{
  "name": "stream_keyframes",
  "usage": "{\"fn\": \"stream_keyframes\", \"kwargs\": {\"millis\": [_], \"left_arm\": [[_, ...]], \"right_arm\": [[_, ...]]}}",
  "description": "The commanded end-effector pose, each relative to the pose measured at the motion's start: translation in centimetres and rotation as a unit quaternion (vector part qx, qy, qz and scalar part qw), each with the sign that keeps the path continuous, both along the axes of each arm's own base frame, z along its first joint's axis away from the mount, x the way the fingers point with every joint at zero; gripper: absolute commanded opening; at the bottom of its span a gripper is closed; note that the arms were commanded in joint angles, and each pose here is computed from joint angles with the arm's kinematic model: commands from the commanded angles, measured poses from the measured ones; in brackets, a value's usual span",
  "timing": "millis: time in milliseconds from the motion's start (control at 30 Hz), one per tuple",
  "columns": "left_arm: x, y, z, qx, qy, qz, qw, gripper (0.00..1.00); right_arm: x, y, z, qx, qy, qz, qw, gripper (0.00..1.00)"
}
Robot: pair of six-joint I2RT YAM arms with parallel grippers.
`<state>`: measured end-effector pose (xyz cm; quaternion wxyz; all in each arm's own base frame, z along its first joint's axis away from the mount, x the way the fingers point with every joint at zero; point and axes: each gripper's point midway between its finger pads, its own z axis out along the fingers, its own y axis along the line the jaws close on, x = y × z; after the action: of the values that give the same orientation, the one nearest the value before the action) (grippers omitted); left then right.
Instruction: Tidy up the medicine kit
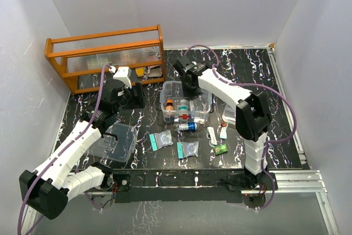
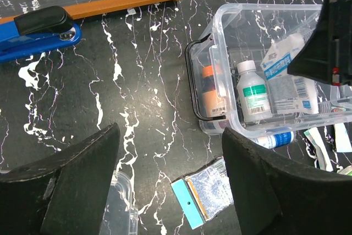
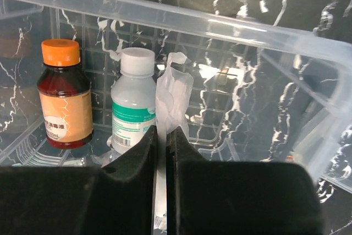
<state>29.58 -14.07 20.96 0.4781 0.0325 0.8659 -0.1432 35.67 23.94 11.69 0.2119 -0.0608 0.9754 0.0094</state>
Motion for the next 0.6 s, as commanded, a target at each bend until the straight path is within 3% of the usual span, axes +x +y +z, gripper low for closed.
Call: {"fn": "stream_keyframes", "kwargs": {"millis": [0, 167, 333, 567], "left_arm": [[0.0, 0.3, 0.5, -0.001, -0.019, 0.0, 1.0, 0.74], [-0.1, 0.2, 0.6, -0.003, -0.021, -0.002, 1.0, 0.74], [-0.2, 0.2, 0.5, -0.004, -0.021, -0.003, 1.0, 0.74], [-0.3, 0.2, 0.5, -0.005, -0.021, -0.004, 1.0, 0.75]], "right_arm": [[1.0, 2.9, 1.6, 0.067, -0.016, 0.023, 0.997, 0.0], [0.8, 3.9, 1.6, 0.1, -0.015, 0.015, 0.995, 0.0], [0.9, 2.8, 1.7, 0.081, -0.024, -0.004, 0.996, 0.0], [1.5, -0.7, 1.4, -0.021, -0.035, -0.037, 0.998, 0.0]]}}
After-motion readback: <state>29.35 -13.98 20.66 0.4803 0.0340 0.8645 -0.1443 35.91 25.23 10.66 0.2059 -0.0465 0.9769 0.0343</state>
